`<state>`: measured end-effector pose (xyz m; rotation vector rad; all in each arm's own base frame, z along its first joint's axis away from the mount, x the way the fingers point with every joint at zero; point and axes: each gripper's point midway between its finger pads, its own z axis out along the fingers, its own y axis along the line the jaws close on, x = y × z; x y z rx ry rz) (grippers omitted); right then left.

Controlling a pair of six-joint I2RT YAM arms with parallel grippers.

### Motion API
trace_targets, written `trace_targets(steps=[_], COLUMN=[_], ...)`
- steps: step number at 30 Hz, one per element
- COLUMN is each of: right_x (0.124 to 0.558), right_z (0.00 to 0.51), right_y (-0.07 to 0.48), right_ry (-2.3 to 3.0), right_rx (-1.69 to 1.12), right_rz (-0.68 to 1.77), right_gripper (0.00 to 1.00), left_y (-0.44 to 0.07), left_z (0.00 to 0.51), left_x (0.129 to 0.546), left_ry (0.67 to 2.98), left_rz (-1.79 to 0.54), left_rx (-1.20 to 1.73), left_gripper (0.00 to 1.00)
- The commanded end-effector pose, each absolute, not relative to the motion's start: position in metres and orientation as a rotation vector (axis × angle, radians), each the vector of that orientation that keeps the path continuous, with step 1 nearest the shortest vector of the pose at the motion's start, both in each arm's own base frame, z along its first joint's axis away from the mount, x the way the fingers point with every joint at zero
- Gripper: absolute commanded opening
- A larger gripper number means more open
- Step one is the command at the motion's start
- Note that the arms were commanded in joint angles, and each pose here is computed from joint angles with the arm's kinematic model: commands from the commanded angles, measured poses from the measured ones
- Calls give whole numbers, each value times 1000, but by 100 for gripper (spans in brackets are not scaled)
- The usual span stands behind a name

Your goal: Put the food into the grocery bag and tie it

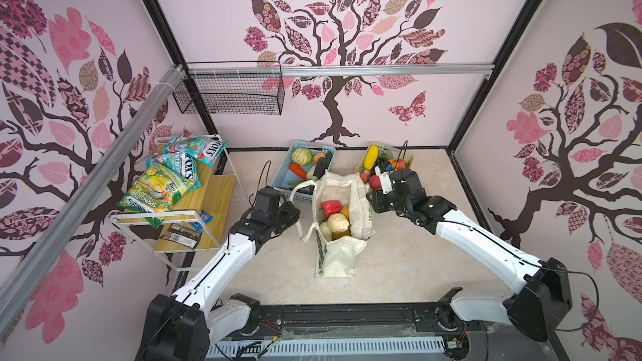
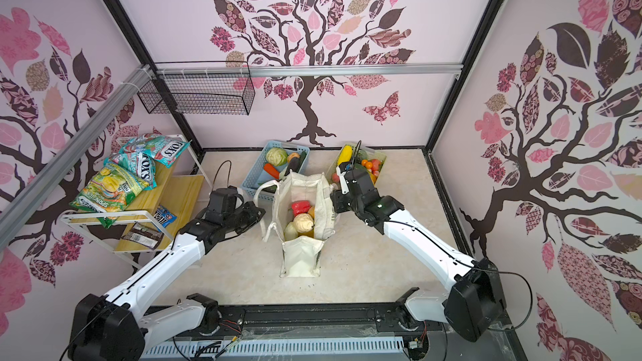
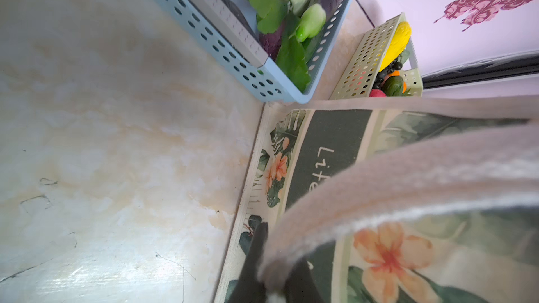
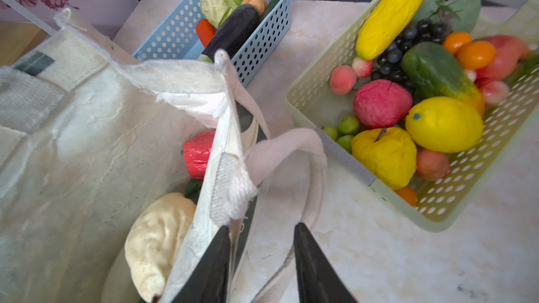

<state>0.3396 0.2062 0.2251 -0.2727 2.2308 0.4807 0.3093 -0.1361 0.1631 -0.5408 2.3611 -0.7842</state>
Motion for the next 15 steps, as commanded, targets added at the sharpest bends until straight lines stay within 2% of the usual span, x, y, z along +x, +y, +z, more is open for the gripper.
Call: trace_targets(steps=[1,6,10,15], right_x=[342,357,368,367], right_z=[270,261,223,180], right_y=[191,159,145,160], right_ry=[2141,2156,2199,2265], right_rx=[-215,-71,64,96], right_rz=[520,528,642,762], right_gripper=[47,60,64,67], left_y=[-128,-125,-123,-120], left_z=[196,206,213,221], left_x=[317,318,318,318], left_ry=[2294,2274,2264,2255], left_rz=[-769,-767,-761,-746], left_rx=[-514,-507,-504,-491], left_gripper=[4,4,4,4])
